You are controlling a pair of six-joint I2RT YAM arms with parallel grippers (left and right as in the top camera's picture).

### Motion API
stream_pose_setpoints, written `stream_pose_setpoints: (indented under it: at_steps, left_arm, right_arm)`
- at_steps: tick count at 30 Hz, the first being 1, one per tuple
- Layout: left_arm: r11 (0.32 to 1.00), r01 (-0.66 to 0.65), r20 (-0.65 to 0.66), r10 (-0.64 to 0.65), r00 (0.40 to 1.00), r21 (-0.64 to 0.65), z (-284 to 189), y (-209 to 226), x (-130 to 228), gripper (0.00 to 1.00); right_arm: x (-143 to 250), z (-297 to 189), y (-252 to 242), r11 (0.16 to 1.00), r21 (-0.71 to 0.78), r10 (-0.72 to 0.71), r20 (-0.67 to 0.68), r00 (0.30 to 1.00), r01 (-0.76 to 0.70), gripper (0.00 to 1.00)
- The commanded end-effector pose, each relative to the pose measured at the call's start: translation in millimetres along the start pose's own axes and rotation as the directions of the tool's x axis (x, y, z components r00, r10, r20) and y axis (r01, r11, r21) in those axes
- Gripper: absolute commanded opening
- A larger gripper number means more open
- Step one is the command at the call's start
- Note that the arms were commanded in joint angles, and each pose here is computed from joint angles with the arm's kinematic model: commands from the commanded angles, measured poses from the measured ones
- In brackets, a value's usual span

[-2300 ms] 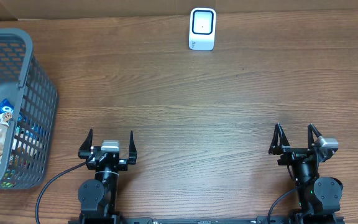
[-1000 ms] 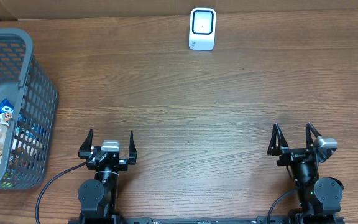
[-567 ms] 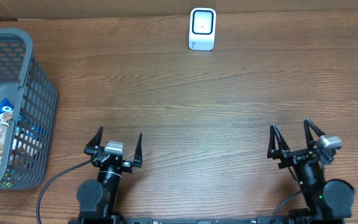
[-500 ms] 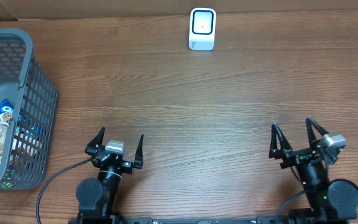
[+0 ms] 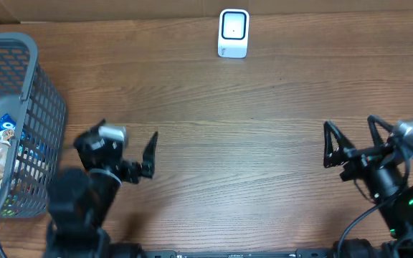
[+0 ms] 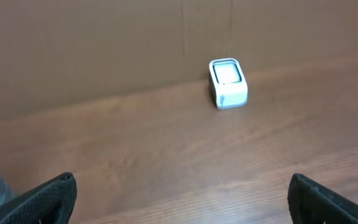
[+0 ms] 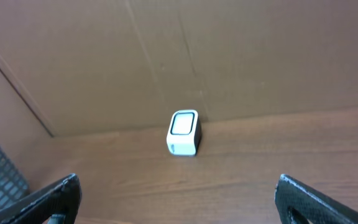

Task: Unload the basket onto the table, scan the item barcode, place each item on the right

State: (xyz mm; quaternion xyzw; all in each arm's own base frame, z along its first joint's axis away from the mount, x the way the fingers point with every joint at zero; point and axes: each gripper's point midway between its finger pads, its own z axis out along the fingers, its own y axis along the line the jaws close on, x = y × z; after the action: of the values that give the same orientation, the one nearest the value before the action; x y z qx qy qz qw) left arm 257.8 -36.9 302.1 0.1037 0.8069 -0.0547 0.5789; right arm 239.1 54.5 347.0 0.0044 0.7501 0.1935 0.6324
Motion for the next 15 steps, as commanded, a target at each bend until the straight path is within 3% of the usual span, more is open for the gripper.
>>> stream_pose_setpoints:
  at_steps: [1, 10, 15]
  left_arm:
    - [0.999, 0.03, -0.036, -0.03, 0.999, 0.014, 1.9, 3.2, -40.3, 1.0]
    - [0.994, 0.103, -0.326, -0.084, 0.941, 0.04, 23.8, 11.3, -98.3, 1.0]
    - [0.989, 0.134, -0.406, -0.098, 0.909, 0.059, 45.8, 12.9, -105.2, 1.0]
  right_arm:
    - [-28.1, -1.2, 11.1, 0.999, -0.011, -0.042, -0.011, 0.999, 0.042, 1.0]
    - [-45.0, 25.6, 12.0, 0.997, 0.025, -0.064, -0.295, 0.953, 0.075, 1.0]
    - [-40.8, 44.8, 11.6, 0.999, 0.025, -0.027, -0.406, 0.913, 0.04, 1.0]
